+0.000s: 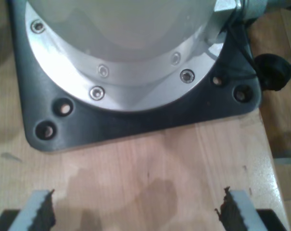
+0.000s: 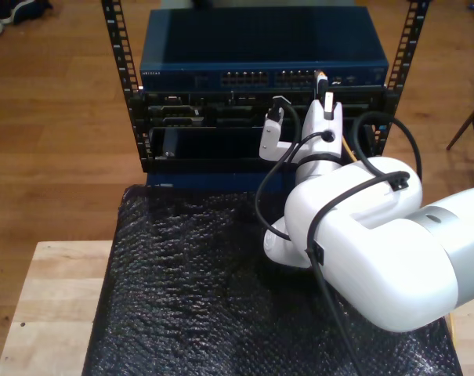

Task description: Grab the cable and plug it in

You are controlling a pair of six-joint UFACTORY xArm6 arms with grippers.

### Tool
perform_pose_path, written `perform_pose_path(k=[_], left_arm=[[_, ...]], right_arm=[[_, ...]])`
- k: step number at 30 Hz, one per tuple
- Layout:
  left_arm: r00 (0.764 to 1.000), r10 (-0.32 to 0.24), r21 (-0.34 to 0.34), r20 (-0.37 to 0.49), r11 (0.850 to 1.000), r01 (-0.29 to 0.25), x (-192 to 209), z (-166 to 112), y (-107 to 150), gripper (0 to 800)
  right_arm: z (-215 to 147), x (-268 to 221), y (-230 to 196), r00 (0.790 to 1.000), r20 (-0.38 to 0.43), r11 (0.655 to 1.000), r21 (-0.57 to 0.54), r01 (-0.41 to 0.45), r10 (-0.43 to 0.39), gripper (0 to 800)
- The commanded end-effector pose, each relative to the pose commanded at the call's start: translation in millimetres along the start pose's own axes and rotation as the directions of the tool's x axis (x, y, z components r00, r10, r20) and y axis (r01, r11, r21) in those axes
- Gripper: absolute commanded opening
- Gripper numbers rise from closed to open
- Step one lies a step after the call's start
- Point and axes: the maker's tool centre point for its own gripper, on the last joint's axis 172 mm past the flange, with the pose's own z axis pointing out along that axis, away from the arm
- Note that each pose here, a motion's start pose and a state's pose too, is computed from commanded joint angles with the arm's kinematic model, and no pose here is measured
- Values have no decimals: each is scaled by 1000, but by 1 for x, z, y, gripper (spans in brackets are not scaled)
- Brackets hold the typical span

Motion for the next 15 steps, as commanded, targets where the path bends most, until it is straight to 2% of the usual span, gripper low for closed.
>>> perform_pose_path(k=[15], left_arm=[[1000, 0, 0, 0, 1000, 0, 0, 0, 0, 800]], right_arm=[[7, -1, -1, 1000, 6, 1000, -9, -6, 6, 0]])
